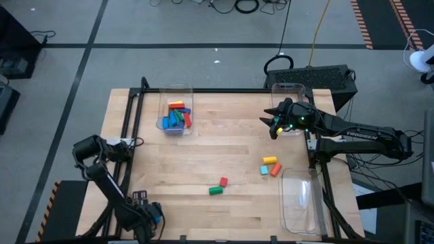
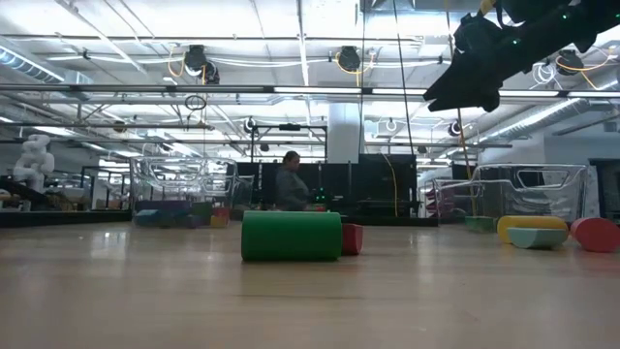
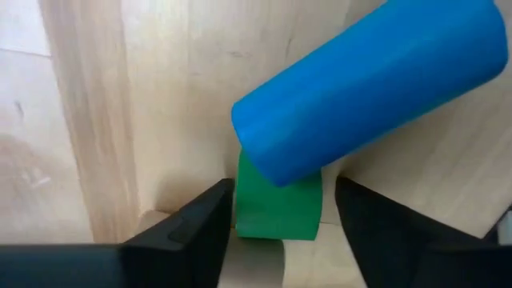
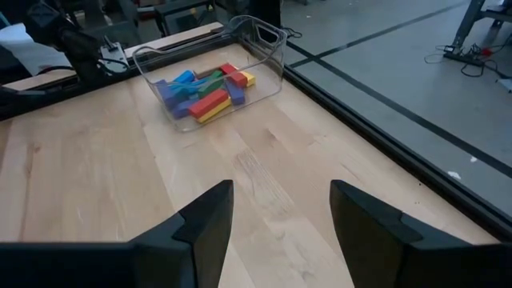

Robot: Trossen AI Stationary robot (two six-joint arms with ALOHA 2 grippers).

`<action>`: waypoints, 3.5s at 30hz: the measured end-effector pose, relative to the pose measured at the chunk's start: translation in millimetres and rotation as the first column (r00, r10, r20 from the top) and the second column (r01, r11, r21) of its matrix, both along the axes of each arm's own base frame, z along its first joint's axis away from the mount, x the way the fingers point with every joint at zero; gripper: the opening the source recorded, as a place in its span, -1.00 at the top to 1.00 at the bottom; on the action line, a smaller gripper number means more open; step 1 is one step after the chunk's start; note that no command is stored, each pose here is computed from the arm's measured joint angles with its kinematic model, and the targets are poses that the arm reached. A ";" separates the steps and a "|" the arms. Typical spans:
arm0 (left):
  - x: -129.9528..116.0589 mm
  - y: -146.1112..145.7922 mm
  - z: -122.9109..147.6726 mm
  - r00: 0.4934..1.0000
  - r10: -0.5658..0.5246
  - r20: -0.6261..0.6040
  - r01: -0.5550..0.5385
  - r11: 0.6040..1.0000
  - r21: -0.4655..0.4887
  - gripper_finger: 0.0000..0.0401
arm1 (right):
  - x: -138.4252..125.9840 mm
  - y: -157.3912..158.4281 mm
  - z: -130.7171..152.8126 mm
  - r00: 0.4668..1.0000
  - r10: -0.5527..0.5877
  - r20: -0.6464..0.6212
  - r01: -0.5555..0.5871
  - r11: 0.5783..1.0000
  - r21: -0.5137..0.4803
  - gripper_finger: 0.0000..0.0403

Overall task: Sort blocks by size
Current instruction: Put the green half-circle block into the top right transparent bin

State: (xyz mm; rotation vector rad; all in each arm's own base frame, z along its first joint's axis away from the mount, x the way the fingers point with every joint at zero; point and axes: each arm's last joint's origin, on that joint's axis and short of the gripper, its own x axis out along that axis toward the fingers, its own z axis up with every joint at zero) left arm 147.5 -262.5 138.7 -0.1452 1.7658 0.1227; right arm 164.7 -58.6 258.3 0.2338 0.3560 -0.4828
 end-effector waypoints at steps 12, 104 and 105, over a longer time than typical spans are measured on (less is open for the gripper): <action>12.2 25.6 12.6 0.998 0.055 -0.011 -0.054 0.995 0.085 0.33 | -1.5 0.5 -3.5 1.000 -0.015 -0.023 0.016 0.999 0.046 0.04; 275.7 240.1 52.9 0.310 -0.003 0.951 0.358 0.927 -0.114 0.01 | 105.5 147.2 -78.7 0.648 0.440 -0.622 -0.762 0.382 -0.523 0.67; 274.3 243.1 54.7 0.320 -0.003 0.947 0.344 0.932 -0.114 0.01 | 104.7 146.1 -78.3 0.658 0.416 -0.628 -0.753 0.394 -0.528 0.67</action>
